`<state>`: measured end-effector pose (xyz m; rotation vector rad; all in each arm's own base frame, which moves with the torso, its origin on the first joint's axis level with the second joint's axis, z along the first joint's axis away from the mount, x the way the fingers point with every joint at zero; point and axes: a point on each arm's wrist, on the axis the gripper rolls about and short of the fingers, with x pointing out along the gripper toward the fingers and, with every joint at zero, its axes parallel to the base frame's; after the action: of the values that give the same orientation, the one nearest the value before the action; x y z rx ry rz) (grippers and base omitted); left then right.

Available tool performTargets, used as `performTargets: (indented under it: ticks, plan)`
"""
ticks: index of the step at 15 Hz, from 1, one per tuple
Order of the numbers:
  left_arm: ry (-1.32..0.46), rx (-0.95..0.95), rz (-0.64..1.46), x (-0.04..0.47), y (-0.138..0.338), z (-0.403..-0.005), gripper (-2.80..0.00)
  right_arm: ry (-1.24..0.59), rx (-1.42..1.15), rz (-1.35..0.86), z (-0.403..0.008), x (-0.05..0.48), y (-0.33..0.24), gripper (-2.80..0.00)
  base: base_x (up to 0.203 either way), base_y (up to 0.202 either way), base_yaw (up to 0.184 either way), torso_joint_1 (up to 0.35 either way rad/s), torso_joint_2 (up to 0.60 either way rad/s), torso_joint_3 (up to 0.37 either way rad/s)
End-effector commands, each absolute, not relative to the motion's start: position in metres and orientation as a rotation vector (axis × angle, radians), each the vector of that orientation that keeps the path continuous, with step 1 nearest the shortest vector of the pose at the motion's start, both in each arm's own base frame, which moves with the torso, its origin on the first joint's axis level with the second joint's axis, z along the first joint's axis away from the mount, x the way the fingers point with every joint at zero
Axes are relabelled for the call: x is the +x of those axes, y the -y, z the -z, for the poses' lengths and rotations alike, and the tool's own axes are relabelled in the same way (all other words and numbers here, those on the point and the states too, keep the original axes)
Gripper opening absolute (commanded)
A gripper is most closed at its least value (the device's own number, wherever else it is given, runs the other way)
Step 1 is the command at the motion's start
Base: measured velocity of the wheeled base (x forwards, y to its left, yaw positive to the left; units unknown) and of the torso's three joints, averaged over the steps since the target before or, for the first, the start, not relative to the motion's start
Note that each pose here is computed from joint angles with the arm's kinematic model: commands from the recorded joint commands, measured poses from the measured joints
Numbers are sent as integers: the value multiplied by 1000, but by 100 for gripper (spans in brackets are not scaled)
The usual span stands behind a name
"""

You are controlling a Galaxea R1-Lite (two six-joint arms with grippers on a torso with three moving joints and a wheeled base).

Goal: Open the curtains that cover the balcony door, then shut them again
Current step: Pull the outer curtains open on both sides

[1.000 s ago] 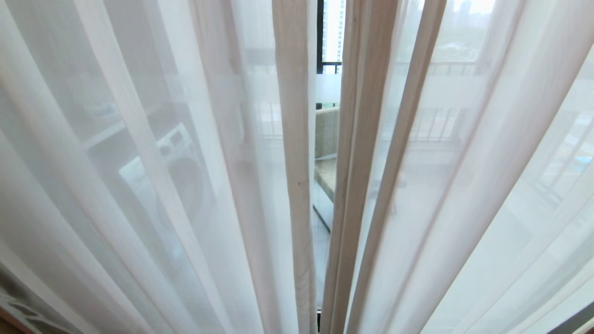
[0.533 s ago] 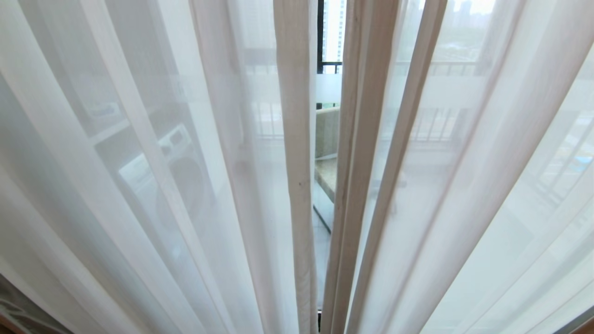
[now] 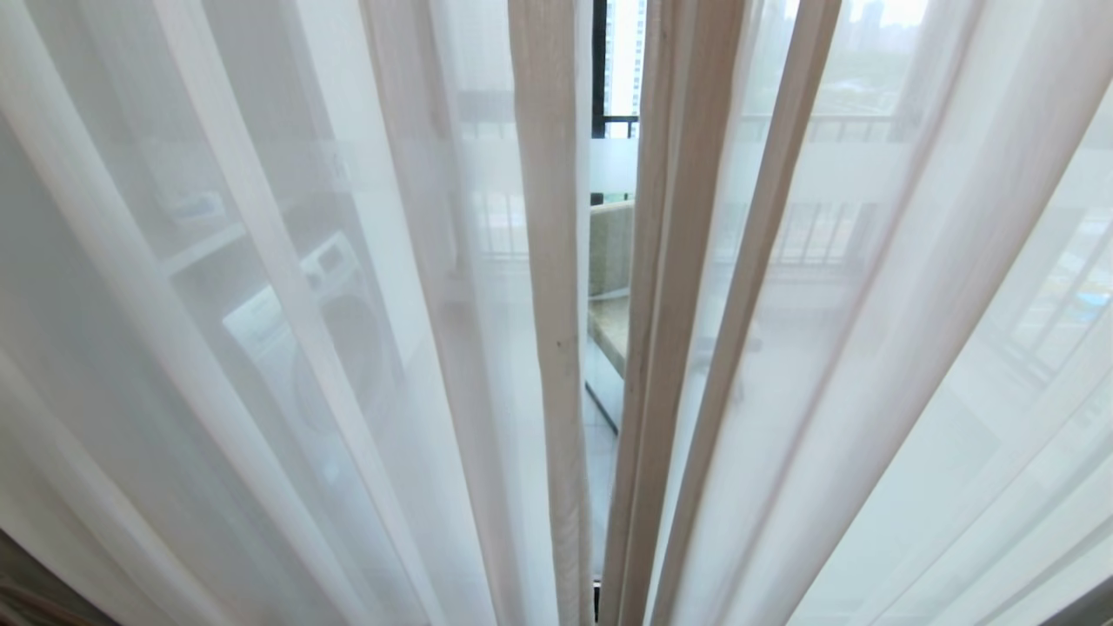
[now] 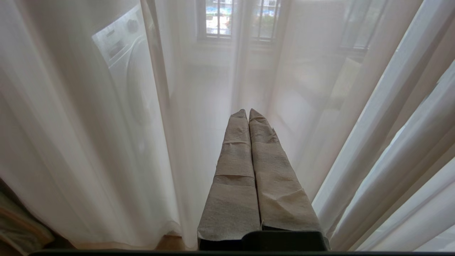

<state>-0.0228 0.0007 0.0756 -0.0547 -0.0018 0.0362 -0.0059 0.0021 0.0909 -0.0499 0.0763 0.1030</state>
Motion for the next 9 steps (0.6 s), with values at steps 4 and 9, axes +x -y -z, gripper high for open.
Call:
performTargets:
  ticks: [4, 9]
  plan:
    - [3, -55, -38, -23, -1, -76, -280, 28, -94, -74, -81, -24, -1, -280, 0, 0, 0, 0, 0, 0]
    - [3, -57, -37, -23, -1, -76, -280, -3, -95, -32, -75, -23, 0, -280, 0, 0, 0, 0, 0, 0]
